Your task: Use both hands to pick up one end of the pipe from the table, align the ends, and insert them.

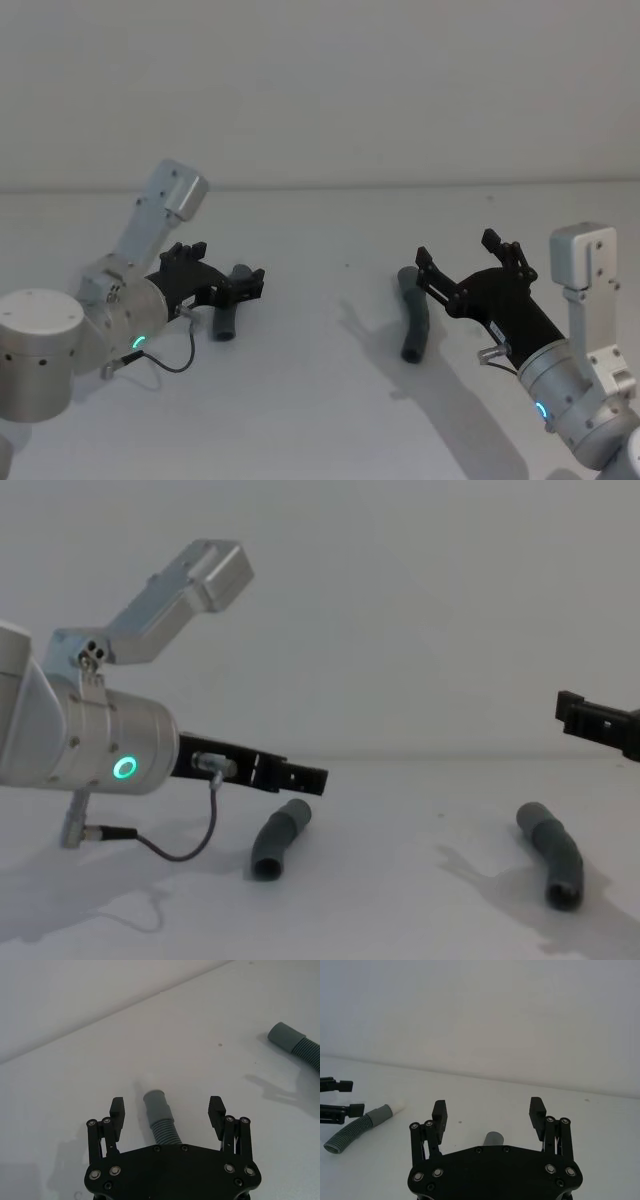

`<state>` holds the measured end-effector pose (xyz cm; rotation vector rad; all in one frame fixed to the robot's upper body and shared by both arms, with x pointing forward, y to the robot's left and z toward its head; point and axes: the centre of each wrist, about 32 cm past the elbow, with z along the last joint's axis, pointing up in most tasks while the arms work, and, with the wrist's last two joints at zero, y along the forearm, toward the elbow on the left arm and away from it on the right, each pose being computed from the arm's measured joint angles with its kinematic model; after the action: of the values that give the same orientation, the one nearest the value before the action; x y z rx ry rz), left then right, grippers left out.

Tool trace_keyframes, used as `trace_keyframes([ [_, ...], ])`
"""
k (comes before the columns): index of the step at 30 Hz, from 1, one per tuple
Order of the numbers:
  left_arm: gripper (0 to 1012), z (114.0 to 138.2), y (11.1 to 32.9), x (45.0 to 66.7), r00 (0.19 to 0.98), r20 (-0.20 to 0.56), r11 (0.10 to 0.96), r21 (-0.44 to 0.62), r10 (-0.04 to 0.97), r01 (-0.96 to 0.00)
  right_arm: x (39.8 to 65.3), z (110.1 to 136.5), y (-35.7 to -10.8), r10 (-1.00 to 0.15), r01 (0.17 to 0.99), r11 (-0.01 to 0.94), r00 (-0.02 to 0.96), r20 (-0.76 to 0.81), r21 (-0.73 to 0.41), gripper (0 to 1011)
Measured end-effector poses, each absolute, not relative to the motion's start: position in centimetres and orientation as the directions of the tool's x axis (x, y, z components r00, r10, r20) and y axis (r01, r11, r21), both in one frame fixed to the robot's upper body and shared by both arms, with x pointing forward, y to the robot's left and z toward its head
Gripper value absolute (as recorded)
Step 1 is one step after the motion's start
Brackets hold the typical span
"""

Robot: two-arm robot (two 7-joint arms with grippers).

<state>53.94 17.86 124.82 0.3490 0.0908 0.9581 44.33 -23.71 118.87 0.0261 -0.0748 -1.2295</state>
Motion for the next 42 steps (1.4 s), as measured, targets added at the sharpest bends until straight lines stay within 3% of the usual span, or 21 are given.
trace_keyframes([
  [42,1002,122.9,15.3,55.3,0.507,0.031,0.454,0.403,0.861,-0.795,44.3,118.9,-23.7,-0.942,0.94,0.335,0.333,0.043,0.06,1000],
])
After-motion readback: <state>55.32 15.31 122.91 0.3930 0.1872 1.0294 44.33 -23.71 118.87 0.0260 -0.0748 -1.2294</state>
